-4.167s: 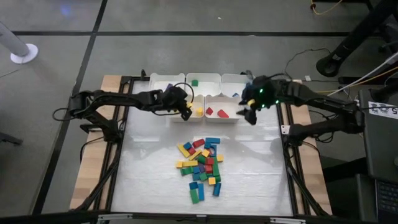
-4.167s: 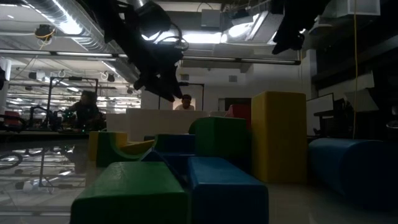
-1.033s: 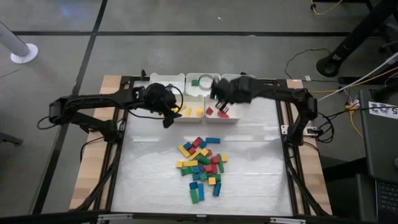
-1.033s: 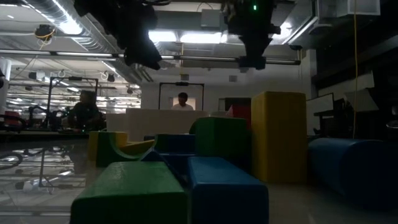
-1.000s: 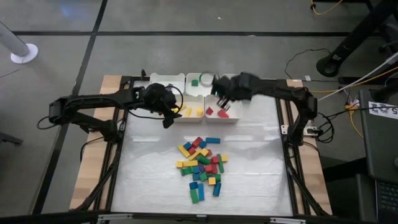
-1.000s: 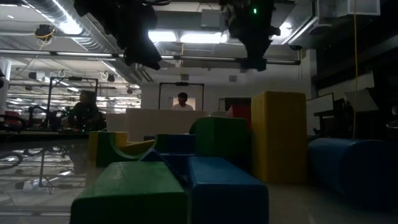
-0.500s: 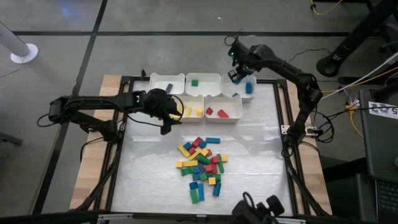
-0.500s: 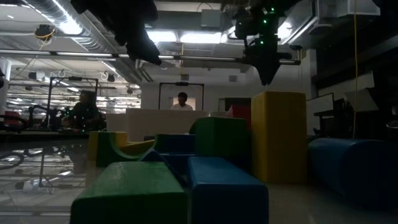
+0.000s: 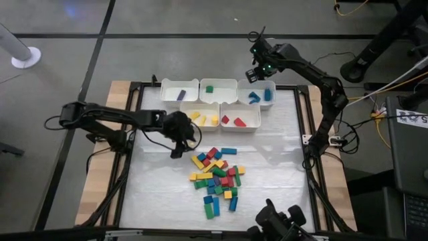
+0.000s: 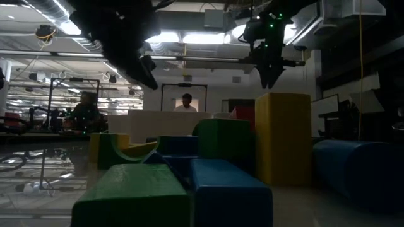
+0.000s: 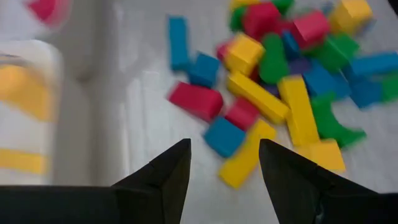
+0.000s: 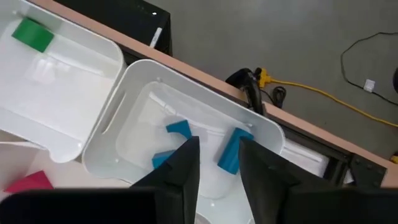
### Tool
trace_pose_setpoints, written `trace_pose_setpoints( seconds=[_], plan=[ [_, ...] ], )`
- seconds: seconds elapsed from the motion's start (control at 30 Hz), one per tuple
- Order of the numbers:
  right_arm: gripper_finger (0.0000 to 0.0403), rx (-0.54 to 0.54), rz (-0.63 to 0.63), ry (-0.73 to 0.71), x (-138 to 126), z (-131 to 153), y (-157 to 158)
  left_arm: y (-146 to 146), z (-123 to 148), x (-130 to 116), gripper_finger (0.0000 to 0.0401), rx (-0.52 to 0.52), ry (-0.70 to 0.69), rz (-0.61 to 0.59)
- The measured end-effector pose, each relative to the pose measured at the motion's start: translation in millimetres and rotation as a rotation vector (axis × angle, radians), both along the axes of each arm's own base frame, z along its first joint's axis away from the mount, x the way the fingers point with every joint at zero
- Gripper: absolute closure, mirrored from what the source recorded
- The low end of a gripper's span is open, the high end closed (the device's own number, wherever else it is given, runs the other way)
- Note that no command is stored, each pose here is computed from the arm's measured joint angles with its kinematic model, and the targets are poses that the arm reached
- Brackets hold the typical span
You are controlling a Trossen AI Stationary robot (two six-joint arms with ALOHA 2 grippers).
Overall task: Sort blocks
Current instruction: Put the yellow block into the bottom left bin
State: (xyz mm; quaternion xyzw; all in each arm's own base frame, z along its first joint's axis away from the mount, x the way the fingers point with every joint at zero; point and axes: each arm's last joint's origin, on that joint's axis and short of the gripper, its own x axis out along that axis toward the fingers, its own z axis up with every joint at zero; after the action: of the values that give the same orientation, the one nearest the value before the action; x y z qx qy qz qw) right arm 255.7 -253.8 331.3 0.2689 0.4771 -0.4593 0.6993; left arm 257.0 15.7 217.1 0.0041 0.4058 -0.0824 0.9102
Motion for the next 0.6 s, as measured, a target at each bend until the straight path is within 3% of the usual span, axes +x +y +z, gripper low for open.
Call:
trace_pose_setpoints(
  seconds=[0.37,0.6],
  plan=[
    [0.0290,0.064,0.033,-0.061,2.1,-0.4,2.1,-19.9,-34.6,12.5,0.0223,0.041,0.057,-0.168],
    [0.0290,0.116,0.069,-0.106,6.0,-0.7,6.3,-24.3,-54.0,20.8,0.0223,0.058,0.100,-0.212]
  ],
)
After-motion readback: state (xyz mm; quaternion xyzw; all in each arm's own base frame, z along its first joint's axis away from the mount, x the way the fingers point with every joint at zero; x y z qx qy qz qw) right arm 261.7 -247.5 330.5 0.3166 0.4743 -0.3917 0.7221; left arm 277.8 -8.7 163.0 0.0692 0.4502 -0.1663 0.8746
